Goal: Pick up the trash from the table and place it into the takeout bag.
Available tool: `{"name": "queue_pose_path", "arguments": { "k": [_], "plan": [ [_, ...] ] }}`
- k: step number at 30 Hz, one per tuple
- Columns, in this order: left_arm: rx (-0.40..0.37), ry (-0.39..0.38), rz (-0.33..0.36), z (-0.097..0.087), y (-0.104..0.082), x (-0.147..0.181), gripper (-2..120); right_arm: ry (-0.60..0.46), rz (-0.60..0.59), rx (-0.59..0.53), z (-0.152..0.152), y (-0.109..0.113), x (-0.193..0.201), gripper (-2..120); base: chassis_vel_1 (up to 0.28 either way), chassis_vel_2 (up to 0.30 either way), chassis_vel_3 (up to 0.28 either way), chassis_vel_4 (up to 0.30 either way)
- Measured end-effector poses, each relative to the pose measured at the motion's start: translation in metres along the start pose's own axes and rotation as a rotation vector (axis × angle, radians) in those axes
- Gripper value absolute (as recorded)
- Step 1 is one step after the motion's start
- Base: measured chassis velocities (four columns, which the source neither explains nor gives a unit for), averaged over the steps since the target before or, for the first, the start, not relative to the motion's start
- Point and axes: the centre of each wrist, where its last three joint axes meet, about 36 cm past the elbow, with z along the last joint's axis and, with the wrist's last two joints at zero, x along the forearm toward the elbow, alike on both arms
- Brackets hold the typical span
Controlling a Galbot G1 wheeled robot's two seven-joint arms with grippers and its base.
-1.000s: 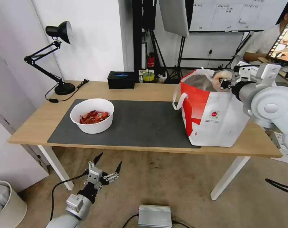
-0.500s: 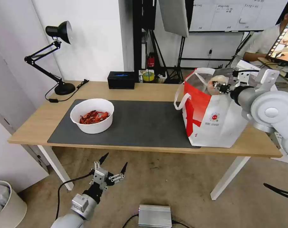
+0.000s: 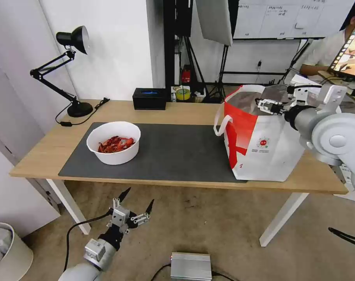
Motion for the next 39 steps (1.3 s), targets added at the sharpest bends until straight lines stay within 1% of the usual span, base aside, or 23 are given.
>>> {"name": "queue_pose_path", "arguments": {
  "k": [1,2,4,5,9,16,18,20,22,24,26,28,29,30,31,33,34,35,36,37,39],
  "plan": [
    [-0.001,0.0,-0.003,-0.001,0.001,0.0,100,-0.034,-0.017,0.0,0.0,-0.001,0.001,100,0.0,0.0,0.0,0.0],
    [-0.001,0.0,-0.003,-0.001,0.001,0.0,100,-0.034,-0.017,0.0,0.0,-0.001,0.001,100,0.0,0.0,0.0,0.0],
    [-0.003,0.0,-0.012,-0.002,0.004,0.0,100,-0.135,-0.064,0.002,0.002,-0.004,0.001,100,0.0,0.0,0.0,0.0],
    [-0.003,0.0,-0.012,-0.002,0.004,0.0,100,-0.135,-0.064,0.002,0.002,-0.004,0.001,100,0.0,0.0,0.0,0.0],
    [-0.002,-0.003,-0.02,-0.003,0.007,-0.001,100,-0.253,-0.115,0.018,0.007,-0.008,0.001,100,0.0,0.0,0.0,0.0],
    [-0.003,-0.005,-0.025,-0.004,0.01,-0.001,100,-0.288,-0.131,0.057,0.015,-0.01,0.01,100,0.0,0.0,0.0,0.0],
    [-0.004,-0.004,-0.027,-0.004,0.012,0.0,100,-0.302,-0.183,0.053,0.024,-0.009,0.021,100,0.0,0.0,0.0,0.0],
    [-0.004,-0.004,-0.027,-0.004,0.012,0.0,100,-0.303,-0.198,0.052,0.026,-0.008,0.024,100,0.0,0.0,0.0,0.0],
    [-0.005,-0.006,-0.028,-0.004,0.013,0.0,100,-0.3,-0.277,0.048,0.037,0.0,0.041,100,0.0,0.0,0.0,0.0],
    [-0.005,-0.006,-0.029,-0.004,0.013,0.0,100,-0.298,-0.297,0.046,0.041,0.004,0.045,100,0.0,0.0,0.0,0.0],
    [-0.004,-0.005,-0.044,-0.004,0.015,0.003,100,-0.287,-0.362,0.026,0.057,0.02,0.057,100,0.0,0.0,0.0,0.0],
    [-0.002,-0.005,-0.05,-0.004,0.015,0.005,100,-0.285,-0.375,0.021,0.062,0.023,0.057,100,0.0,0.0,0.0,0.0],
    [0.001,-0.002,-0.066,-0.004,0.015,0.01,100,-0.28,-0.405,0.012,0.076,0.031,0.059,100,0.0,0.0,0.0,0.0],
    [0.001,-0.001,-0.072,-0.004,0.016,0.012,100,-0.281,-0.417,0.007,0.085,0.034,0.06,100,0.0,0.0,0.0,0.0],
    [0.001,-0.001,-0.072,-0.004,0.016,0.012,100,-0.281,-0.417,0.007,0.085,0.034,0.06,100,0.0,0.0,0.0,0.0],
    [-0.001,-0.002,-0.081,-0.005,0.017,0.015,100,-0.288,-0.435,-0.004,0.115,0.038,0.065,100,0.0,0.0,0.0,0.0],
    [-0.001,-0.003,-0.081,-0.004,0.017,0.015,100,-0.289,-0.438,-0.006,0.122,0.039,0.067,100,0.0,0.0,0.0,0.0],
    [-0.001,-0.003,-0.081,-0.004,0.017,0.015,100,-0.289,-0.438,-0.006,0.122,0.039,0.067,100,0.0,0.0,0.0,0.0],
    [-0.001,-0.002,-0.081,-0.004,0.017,0.015,100,-0.284,-0.444,-0.013,0.146,0.039,0.073,100,0.0,0.0,0.0,0.0],
    [-0.001,-0.002,-0.081,-0.004,0.017,0.015,100,-0.284,-0.444,-0.013,0.146,0.039,0.073,100,0.0,0.0,0.0,0.0],
    [-0.002,-0.003,-0.08,-0.004,0.017,0.015,100,-0.275,-0.446,-0.014,0.179,0.039,0.084,100,0.0,0.0,0.0,0.0]
  ]
}}
